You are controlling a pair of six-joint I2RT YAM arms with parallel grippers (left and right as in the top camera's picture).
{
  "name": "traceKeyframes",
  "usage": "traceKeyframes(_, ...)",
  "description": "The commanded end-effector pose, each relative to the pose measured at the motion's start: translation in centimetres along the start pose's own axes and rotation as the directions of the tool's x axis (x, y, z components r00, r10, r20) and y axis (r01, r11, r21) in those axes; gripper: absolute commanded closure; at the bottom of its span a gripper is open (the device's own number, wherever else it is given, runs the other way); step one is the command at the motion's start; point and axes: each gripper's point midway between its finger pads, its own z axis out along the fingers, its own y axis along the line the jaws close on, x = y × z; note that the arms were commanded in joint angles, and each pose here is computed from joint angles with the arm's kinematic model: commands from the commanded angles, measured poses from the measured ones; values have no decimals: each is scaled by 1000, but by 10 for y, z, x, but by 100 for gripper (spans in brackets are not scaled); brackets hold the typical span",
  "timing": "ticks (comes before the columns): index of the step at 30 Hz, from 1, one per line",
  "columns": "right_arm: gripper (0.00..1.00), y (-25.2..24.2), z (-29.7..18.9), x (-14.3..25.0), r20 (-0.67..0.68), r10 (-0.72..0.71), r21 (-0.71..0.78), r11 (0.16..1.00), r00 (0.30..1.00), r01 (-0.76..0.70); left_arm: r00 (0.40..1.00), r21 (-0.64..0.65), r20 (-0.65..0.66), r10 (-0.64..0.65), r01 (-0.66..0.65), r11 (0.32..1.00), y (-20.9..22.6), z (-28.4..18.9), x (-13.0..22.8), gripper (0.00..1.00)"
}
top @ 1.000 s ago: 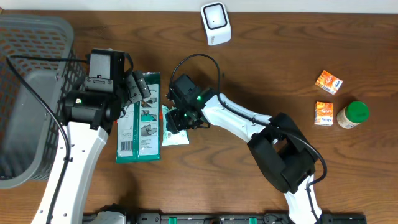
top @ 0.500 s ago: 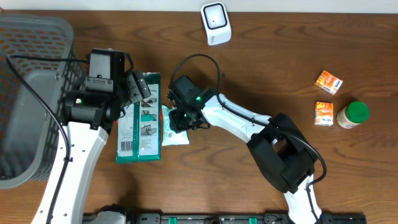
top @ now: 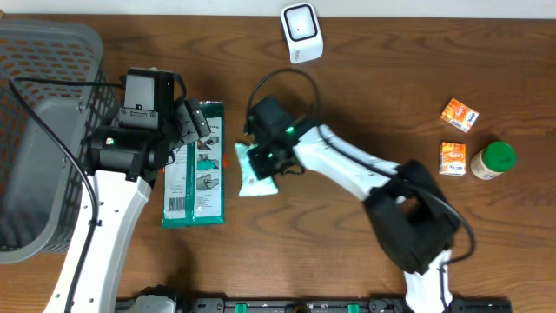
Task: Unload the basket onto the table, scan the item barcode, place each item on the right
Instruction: 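Grasp the light-green wipes pack with the right gripper and lift, then carry the wipes pack down toward the table's front edge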
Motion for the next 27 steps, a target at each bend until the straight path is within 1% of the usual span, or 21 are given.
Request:
traceKeyframes(1, 99, 12, -65, -27, 152, -162, 5, 987, 975, 163, 1000, -6, 20, 12, -11, 1000, 1, -4, -6, 7)
traceKeyframes(4, 99, 12, -90, -29, 188, -215, 55, 976, 958, 209, 1000, -6, 20, 12, -11, 1000, 1, -4, -6, 7)
traceKeyframes(6, 99, 2, -103, -28, 192, -230, 127, 970, 954, 208, 1000, -6, 20, 12, -11, 1000, 1, -4, -6, 7)
traceKeyframes(8, 99, -8, -108, -23, 174, -223, 185, 964, 959, 190, 1000, -6, 20, 12, -11, 1000, 1, -4, -6, 7)
traceKeyframes(10, 99, -17, -107, -13, 140, -163, 210, 969, 977, 132, 1000, -6, 20, 12, -11, 1000, 1, -4, -6, 7)
traceKeyframes(12, 99, -26, -97, 6, 75, -56, 214, 976, 996, 39, 1000, -6, 20, 12, -11, 1000, 1, -4, -6, 7)
traceKeyframes(15, 99, -34, -76, 22, 23, 31, 221, 975, 999, -36, 1000, -6, 20, 12, -11, 1000, 1, -4, -6, 7)
traceKeyframes(19, 99, -43, -43, 40, -13, 97, 230, 969, 995, -92, 1000, -6, 20, 12, -11, 1000, 1, -4, -6, 7)
traceKeyframes(20, 99, -44, -36, 44, -19, 105, 228, 969, 994, -97, 1000, -6, 20, 12, -11, 1000, 1, -4, -6, 8)
traceKeyframes(22, 95, -46, -26, 50, -33, 109, 218, 971, 994, -99, 1000, -6, 20, 11, -11, 1000, 1, -4, -6, 7)
traceKeyframes(23, 90, -47, -22, 52, -39, 111, 214, 972, 993, -100, 1000, -6, 20, 12, -11, 1000, 1, -4, -6, 7)
traceKeyframes(26, 84, -50, -14, 58, -48, 112, 216, 971, 993, -100, 1000, -6, 20, 12, -11, 1000, 1, -4, -6, 7)
traceKeyframes(27, 83, -51, -12, 59, -50, 113, 217, 971, 992, -99, 1000, -6, 20, 12, -11, 1000, 1, -4, -6, 7)
